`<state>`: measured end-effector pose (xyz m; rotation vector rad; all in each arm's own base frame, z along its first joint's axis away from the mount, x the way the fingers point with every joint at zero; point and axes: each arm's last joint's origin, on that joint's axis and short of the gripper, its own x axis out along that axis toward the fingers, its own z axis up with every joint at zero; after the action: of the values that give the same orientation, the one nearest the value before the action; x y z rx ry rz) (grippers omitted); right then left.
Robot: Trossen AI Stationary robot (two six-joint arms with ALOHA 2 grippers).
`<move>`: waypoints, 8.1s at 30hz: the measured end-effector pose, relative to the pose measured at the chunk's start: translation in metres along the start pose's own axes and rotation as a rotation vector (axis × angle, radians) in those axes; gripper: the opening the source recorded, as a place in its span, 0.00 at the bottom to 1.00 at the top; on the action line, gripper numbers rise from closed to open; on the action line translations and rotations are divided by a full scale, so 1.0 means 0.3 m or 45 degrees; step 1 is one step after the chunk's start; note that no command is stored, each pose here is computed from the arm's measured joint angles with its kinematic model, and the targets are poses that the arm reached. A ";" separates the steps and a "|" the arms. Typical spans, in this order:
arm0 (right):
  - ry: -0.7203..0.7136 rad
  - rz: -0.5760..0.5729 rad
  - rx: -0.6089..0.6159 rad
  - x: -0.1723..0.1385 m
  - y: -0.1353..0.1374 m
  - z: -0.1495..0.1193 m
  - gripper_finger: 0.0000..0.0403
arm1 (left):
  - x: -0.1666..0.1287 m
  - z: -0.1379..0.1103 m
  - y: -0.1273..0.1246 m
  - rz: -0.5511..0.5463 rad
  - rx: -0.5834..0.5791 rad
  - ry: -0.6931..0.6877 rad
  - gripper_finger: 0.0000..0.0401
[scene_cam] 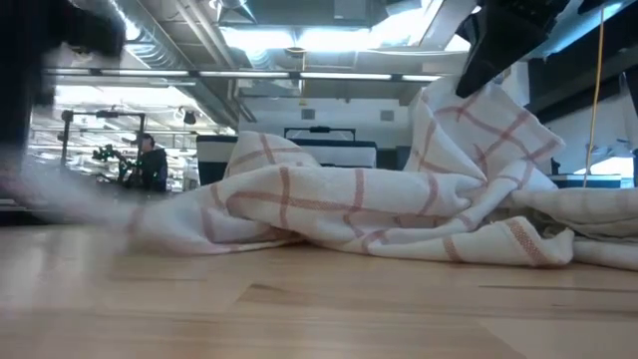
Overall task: Fold towel
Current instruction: Fold the white with brown pattern towel on the table
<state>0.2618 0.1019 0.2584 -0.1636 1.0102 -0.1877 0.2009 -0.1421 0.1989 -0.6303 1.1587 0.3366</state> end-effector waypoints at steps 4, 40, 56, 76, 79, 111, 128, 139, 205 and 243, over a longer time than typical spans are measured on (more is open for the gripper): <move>-0.018 -0.039 0.001 0.000 -0.002 0.002 0.01 | -0.314 0.080 -0.058 0.060 0.104 -0.116 0.01; -0.046 0.150 0.064 0.134 -0.049 0.120 0.37 | -0.693 0.455 -0.162 0.088 0.954 -0.611 0.00; -0.867 0.211 -0.382 -0.024 -0.034 0.336 0.58 | -0.329 0.528 -0.304 -0.049 1.174 -0.287 0.01; -0.746 0.274 -0.589 0.129 0.035 0.331 0.35 | -0.308 0.525 -0.305 -0.051 1.104 -0.234 0.01; -0.743 0.264 -0.591 0.134 0.036 0.331 0.21 | -0.308 0.527 -0.306 -0.064 0.991 -0.239 0.01; -0.207 -0.150 0.163 -0.008 0.157 -0.055 0.01 | 0.061 0.197 -0.332 0.019 1.077 -0.227 0.36; -0.349 -0.136 0.341 0.108 0.192 -0.171 0.01 | 0.315 0.215 -0.256 0.257 1.027 -0.003 0.36; -0.356 -0.147 0.332 0.109 0.190 -0.169 0.02 | 0.262 0.219 -0.238 0.333 0.997 0.035 0.36; -0.876 -0.648 0.057 -0.535 -0.130 0.146 0.02 | -0.853 0.159 -0.002 0.298 0.691 -1.449 0.01; -1.027 -0.537 0.034 -0.759 -0.425 0.207 0.01 | -1.148 0.193 0.138 0.269 0.530 -1.802 0.00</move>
<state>0.1863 0.0337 0.5067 -0.3910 0.1592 -0.4741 0.0909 -0.0496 0.5197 0.1721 -0.0998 0.5583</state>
